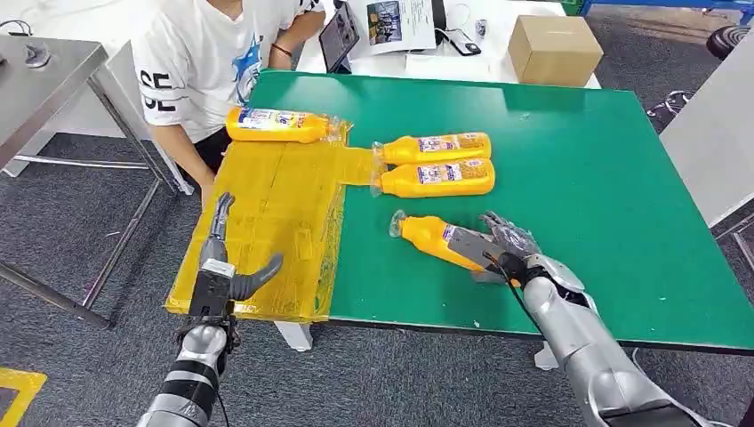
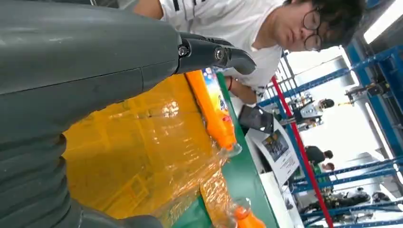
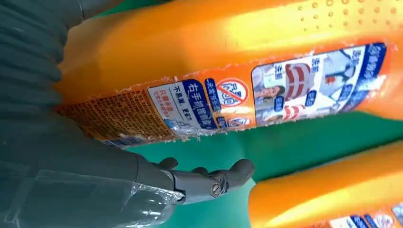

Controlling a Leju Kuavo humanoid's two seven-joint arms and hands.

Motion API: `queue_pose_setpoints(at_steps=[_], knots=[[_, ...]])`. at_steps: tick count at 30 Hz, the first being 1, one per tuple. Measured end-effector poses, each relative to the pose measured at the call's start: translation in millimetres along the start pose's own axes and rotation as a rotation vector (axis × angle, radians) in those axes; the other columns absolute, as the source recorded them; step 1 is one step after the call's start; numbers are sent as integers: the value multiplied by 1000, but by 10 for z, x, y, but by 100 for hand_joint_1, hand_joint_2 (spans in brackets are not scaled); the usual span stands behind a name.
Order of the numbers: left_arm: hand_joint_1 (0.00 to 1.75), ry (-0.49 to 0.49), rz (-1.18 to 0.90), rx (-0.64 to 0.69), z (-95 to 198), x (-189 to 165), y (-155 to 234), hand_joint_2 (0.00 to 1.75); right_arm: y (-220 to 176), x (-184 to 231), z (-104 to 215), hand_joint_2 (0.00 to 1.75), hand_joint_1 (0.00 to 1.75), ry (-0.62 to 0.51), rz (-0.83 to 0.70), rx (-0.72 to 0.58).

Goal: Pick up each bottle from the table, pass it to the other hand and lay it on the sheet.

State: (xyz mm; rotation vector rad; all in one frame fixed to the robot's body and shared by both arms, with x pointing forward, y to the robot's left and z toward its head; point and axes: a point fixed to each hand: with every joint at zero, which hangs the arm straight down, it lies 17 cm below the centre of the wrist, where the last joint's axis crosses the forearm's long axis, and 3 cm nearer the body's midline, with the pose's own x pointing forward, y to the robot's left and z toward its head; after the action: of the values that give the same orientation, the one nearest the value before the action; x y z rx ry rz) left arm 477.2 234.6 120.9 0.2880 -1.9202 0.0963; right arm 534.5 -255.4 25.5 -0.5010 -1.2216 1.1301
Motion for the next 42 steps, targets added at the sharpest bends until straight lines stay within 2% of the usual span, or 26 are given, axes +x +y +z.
queue_pose_setpoints(at_steps=[2,3,4,5,14,25,27,30,33,36,38,42], knots=[[0,5,4,-6,-1,-14,-23,175,26,-10,-1,175,0,-1,-5,28],[0,7,5,-9,-8,-20,-35,175,38,-16,0,175,35,-3,-10,45],[0,14,6,-14,-8,-42,-52,175,59,-31,2,175,150,-1,-11,67],[0,17,8,-19,-17,-49,-73,175,92,-58,11,175,175,0,-9,96],[0,45,23,-52,11,-116,-235,175,196,-146,79,175,175,-16,-13,173],[0,59,33,-60,62,-135,-324,175,190,-158,138,175,175,-41,-54,105],[0,62,36,-60,76,-141,-332,175,172,-55,151,175,175,-80,-71,42],[0,78,66,-71,146,-164,-366,175,39,302,221,175,175,-199,-103,-146],[0,115,148,-82,232,-162,-444,175,-336,995,491,175,175,-390,-155,-446],[0,152,269,-117,287,-99,-604,175,-901,1553,905,175,175,-533,-190,-736],[0,168,351,-153,318,-14,-745,175,-1225,1716,1210,175,175,-584,-200,-906],[0,164,459,-215,322,185,-944,175,-1441,1769,1553,175,175,-618,-220,-1058]])
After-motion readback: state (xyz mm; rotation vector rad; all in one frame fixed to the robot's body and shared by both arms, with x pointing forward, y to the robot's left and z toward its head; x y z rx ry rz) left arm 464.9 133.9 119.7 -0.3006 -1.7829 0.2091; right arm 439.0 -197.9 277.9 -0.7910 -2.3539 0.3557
